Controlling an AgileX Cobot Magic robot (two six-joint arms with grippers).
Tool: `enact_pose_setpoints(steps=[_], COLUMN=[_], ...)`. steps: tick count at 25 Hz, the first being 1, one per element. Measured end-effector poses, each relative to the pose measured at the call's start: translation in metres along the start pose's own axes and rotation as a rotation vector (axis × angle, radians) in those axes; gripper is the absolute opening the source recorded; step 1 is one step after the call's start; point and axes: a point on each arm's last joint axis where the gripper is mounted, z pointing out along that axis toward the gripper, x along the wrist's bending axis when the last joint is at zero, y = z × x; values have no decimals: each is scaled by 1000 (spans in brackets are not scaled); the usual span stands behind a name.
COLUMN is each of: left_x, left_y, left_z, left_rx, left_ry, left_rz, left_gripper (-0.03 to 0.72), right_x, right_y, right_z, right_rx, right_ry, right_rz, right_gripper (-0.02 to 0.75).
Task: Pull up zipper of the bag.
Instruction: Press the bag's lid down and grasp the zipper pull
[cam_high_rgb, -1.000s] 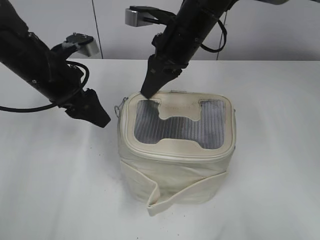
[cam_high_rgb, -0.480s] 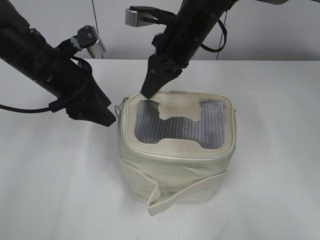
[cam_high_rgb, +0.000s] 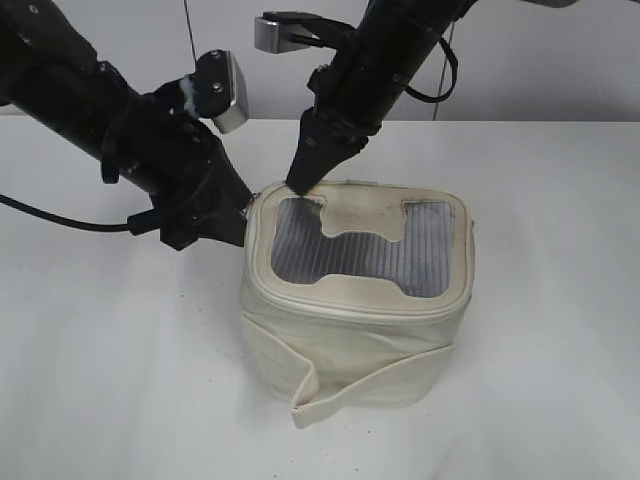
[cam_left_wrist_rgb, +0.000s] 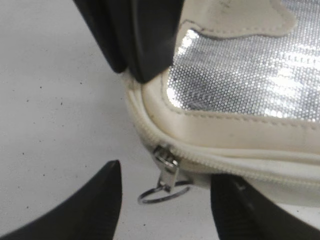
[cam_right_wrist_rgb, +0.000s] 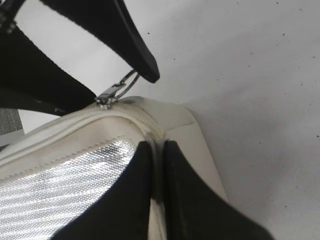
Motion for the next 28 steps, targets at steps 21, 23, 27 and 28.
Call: enact_pose_setpoints(steps=[21,23,27,28], left_x=[-7,-10,-16,-17], left_y=[-1,-1,-1,-2], left_z=[-14,-18,-21,-21], left_rx=[106,118,143,147], left_ry=[-23,-46,-91,-103], left_rz=[-125,-129,-182,-191], left_gripper=[9,6,3,3], right_x=[1,1,1,1], right_y=[1,0,0,0], right_z=[0,0,0,0], right_rx=[-1,-1,0,0], right_ry=[-2,-1,0,0], right_rz=[1,6,18,21], right_gripper=[39,39,39,39])
